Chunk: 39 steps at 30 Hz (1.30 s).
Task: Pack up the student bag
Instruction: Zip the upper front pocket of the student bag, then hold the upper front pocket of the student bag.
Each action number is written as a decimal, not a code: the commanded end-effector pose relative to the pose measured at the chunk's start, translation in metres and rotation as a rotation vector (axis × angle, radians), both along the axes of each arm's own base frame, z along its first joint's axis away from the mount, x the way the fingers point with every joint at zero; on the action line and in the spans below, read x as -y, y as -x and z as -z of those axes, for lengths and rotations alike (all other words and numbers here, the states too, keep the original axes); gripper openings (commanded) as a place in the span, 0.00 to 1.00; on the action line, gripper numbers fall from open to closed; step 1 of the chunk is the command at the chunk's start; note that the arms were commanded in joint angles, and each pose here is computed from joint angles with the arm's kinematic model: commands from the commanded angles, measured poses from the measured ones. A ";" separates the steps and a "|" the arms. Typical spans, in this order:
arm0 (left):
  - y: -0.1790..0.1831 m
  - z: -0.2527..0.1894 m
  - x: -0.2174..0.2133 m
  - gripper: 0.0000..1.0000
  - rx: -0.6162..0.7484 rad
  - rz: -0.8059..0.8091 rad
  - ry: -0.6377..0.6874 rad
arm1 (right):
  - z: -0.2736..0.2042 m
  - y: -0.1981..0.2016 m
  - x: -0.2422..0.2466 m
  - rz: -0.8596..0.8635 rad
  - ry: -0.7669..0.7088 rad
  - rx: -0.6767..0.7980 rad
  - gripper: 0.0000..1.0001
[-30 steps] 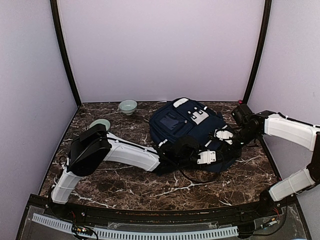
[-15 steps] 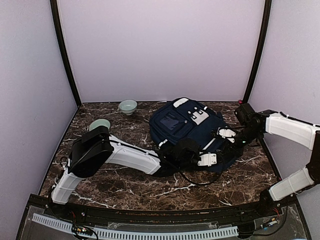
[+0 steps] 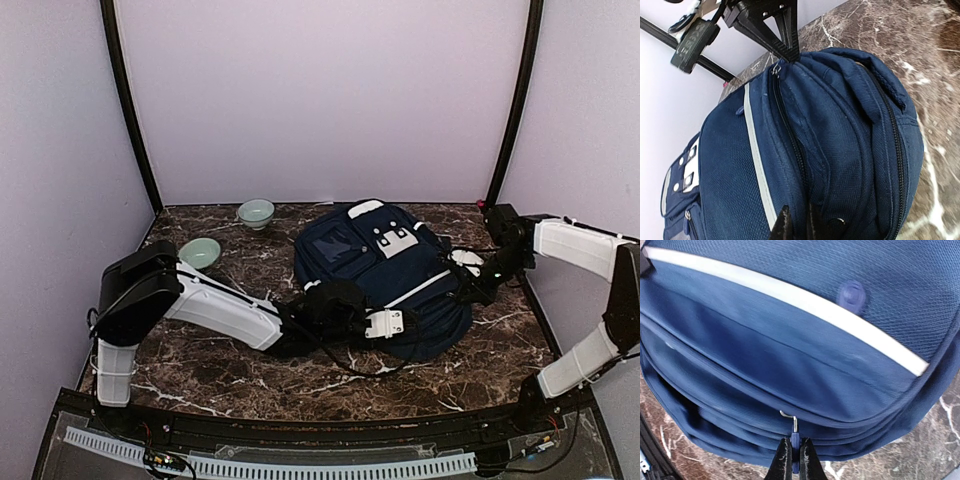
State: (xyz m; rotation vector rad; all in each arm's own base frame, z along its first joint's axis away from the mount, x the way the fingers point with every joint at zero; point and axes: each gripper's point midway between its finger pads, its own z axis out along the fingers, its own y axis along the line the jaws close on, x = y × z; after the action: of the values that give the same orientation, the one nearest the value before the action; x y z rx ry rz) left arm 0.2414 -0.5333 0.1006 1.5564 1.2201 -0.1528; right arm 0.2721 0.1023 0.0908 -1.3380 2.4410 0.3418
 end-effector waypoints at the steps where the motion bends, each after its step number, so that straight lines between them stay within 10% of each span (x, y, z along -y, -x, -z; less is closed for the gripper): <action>1: 0.020 0.010 -0.044 0.00 -0.138 -0.047 -0.070 | -0.015 -0.016 0.000 0.010 -0.028 0.040 0.00; 9: 0.035 0.052 -0.151 0.03 -0.239 -0.265 -0.253 | -0.033 0.032 -0.083 -0.194 -0.158 -0.012 0.00; 15: 0.062 0.041 -0.187 0.46 -0.382 -0.297 -0.265 | -0.042 0.055 -0.140 -0.312 -0.232 -0.057 0.00; 17: 0.077 0.019 -0.174 0.77 -0.428 -0.231 -0.194 | -0.038 0.054 -0.144 -0.319 -0.230 -0.061 0.00; 39: 0.035 -0.034 -0.048 0.43 -0.374 -0.209 0.117 | -0.038 0.057 -0.142 -0.302 -0.228 -0.048 0.00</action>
State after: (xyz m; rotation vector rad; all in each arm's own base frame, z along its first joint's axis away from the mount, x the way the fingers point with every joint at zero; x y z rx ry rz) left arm 0.1986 -0.4681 0.1093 1.3946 1.6785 -0.3536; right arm 0.2042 0.2302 0.1128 -1.6374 2.2681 0.7062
